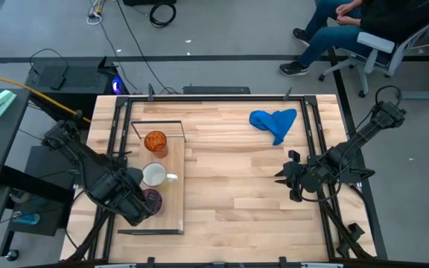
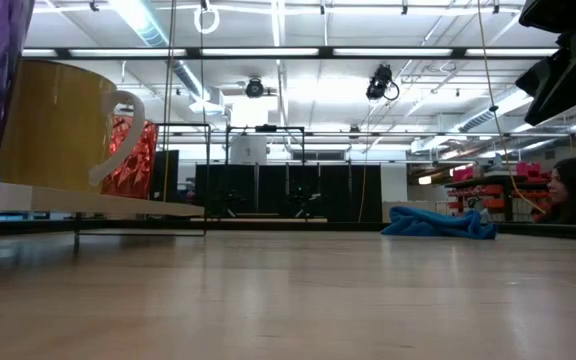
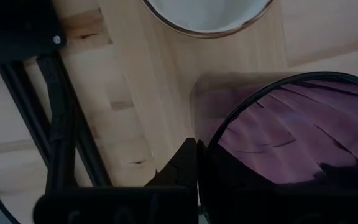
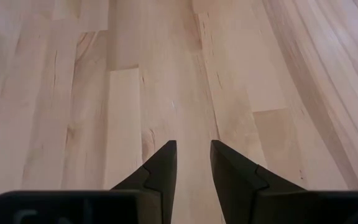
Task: Stack small to large cups/mugs on shelf
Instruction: Put the violet cup on the shelf
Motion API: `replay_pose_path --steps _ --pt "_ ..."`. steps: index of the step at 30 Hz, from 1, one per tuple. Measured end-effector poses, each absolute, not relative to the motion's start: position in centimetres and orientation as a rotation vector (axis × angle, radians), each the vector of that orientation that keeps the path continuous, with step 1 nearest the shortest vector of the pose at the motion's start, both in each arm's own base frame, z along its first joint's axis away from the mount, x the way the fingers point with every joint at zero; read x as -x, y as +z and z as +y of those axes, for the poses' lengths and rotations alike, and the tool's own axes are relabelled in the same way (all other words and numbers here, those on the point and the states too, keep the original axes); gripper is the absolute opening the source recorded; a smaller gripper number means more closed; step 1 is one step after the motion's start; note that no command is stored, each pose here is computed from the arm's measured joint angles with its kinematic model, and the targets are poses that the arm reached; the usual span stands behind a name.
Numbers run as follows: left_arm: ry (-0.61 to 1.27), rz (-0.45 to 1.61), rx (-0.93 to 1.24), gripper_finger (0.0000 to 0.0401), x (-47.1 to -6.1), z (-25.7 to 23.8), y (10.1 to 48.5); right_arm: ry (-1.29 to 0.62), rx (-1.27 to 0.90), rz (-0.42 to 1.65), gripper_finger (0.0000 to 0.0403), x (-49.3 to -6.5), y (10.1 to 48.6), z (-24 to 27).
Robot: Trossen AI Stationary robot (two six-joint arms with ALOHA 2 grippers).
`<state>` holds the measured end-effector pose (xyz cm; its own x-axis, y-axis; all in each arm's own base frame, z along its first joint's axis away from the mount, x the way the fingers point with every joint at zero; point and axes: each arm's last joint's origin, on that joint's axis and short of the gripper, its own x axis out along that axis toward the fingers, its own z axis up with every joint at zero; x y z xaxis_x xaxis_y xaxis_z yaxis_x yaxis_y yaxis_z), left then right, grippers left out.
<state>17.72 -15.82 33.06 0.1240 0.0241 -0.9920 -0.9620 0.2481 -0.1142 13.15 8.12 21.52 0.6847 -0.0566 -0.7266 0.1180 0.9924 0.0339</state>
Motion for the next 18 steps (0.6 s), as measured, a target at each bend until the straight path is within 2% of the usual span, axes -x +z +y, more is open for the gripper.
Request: replay_pose_path --steps 18 --pt "0.951 1.161 1.06 0.0012 -17.1 -17.6 32.6 -0.098 -0.08 0.811 0.0105 -13.2 21.5 8.1"
